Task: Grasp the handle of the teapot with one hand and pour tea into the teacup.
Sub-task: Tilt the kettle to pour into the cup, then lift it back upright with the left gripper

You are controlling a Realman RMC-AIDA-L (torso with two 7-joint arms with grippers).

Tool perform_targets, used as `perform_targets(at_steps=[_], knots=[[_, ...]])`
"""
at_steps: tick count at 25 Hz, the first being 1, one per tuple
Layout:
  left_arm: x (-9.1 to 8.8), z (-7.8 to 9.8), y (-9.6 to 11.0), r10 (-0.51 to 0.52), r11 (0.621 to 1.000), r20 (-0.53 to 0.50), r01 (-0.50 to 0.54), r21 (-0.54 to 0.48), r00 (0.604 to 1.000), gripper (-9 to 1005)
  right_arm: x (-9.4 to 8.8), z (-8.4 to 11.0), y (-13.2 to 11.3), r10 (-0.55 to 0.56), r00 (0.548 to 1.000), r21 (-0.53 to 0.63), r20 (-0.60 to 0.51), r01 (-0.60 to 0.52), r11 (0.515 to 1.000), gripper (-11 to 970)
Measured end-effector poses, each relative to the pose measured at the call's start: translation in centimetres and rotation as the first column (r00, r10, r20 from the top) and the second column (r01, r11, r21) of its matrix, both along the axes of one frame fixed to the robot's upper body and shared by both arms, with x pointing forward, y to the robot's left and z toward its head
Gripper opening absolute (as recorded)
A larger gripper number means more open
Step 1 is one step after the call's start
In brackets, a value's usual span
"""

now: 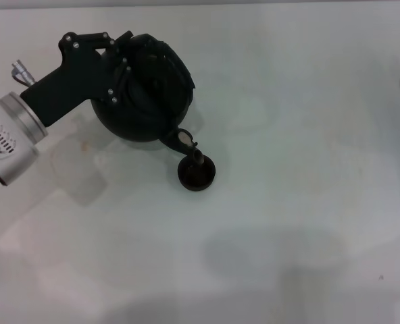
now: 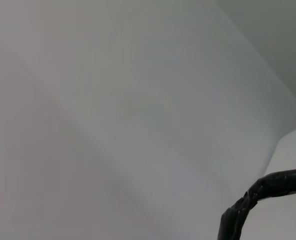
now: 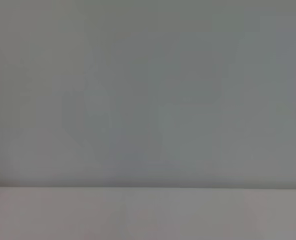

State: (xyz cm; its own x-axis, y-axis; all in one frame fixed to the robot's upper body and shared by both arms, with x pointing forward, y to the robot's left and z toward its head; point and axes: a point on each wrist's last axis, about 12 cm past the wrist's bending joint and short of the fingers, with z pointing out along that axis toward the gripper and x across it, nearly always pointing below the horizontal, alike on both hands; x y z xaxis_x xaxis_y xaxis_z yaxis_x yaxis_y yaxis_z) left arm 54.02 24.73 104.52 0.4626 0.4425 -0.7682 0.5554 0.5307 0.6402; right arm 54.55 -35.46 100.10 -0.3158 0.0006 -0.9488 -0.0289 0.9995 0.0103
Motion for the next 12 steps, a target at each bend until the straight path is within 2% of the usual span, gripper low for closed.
perform_targets(at_steps=[12], knots=[[-0.35,0.08,0.26,-0.006,1.0,0.03,0.006,0.007,1.0,103,-0.07,-0.08,0.01,-0.003,1.0,0.009,-0.004,0.003,1.0,845]])
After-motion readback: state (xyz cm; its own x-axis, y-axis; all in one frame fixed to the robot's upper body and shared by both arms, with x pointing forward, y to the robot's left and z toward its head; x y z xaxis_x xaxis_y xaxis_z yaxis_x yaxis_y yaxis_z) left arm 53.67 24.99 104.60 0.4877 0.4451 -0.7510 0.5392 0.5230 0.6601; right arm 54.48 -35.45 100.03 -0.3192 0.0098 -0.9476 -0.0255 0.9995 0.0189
